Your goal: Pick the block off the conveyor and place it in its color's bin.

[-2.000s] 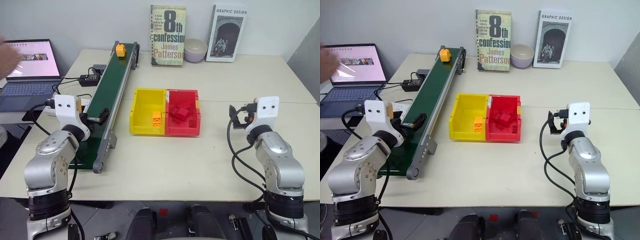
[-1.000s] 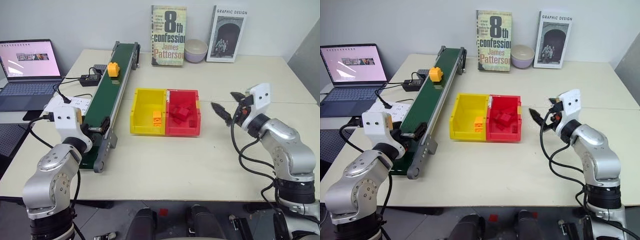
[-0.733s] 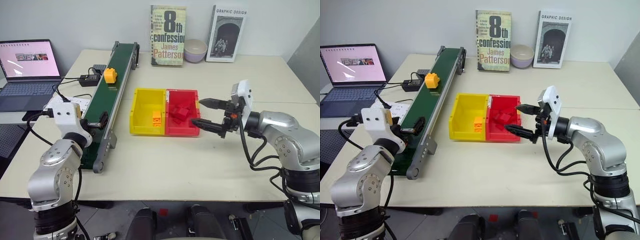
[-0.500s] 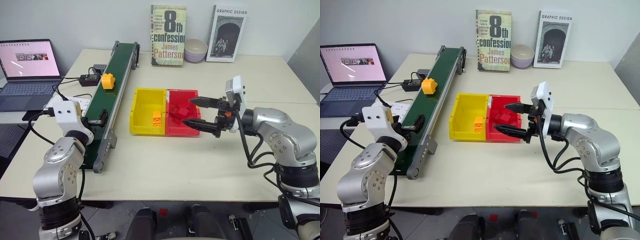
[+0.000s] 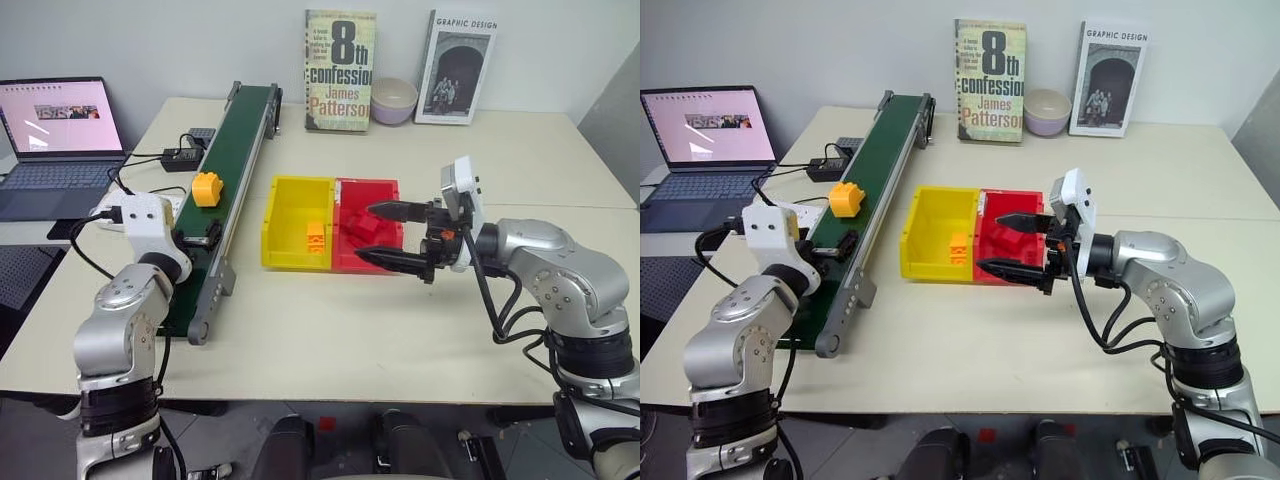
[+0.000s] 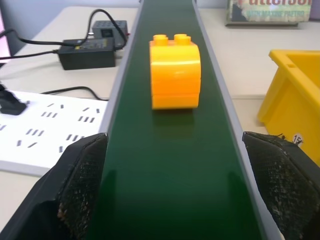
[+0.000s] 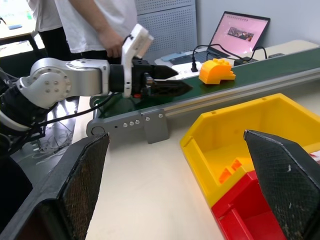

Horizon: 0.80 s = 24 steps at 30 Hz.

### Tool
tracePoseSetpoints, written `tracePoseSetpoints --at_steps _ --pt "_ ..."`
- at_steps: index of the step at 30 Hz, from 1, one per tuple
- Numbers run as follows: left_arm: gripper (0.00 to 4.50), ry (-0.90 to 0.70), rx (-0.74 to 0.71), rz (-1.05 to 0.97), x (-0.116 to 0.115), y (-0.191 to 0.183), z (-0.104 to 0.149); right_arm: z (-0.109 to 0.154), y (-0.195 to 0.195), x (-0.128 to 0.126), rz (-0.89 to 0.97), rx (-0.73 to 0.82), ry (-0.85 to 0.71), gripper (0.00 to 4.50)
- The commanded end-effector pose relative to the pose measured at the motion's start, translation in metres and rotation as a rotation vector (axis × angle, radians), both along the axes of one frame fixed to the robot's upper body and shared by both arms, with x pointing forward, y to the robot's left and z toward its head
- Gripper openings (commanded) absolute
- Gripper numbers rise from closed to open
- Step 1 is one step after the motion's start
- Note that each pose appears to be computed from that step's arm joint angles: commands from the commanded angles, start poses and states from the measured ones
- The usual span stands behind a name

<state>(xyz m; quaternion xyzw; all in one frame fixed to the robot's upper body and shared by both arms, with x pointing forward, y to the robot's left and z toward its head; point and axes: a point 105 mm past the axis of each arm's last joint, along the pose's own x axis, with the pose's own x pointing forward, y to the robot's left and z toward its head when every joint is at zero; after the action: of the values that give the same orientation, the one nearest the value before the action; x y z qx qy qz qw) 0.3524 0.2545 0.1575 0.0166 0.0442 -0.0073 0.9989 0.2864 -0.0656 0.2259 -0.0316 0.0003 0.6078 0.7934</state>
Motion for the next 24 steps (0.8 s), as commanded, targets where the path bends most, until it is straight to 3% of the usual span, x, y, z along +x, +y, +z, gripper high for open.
tracePoseSetpoints --at_steps 1,4,8,19,21,24 --pt "4.48 -0.056 0.020 -0.002 0.005 -0.003 0.014 0.010 -0.001 -0.006 -0.005 0.024 -0.027 4.50" --pt "4.48 -0.057 -0.003 0.049 0.005 0.004 0.013 0.010 -0.003 -0.008 -0.019 0.029 -0.017 4.50" --pt "3.92 -0.056 -0.073 0.140 -0.005 0.019 0.011 0.009 -0.007 -0.010 -0.039 0.032 -0.008 4.50" --pt "1.82 0.006 -0.055 0.100 -0.022 0.008 0.004 0.004 -0.013 -0.004 -0.070 0.046 -0.006 4.50" --pt "1.55 0.006 -0.056 0.108 -0.024 0.010 0.005 0.004 -0.013 -0.003 -0.068 0.046 -0.007 4.50" --pt "1.55 0.007 -0.051 0.122 -0.027 0.014 0.007 0.004 -0.015 -0.002 -0.071 0.046 -0.009 4.50"
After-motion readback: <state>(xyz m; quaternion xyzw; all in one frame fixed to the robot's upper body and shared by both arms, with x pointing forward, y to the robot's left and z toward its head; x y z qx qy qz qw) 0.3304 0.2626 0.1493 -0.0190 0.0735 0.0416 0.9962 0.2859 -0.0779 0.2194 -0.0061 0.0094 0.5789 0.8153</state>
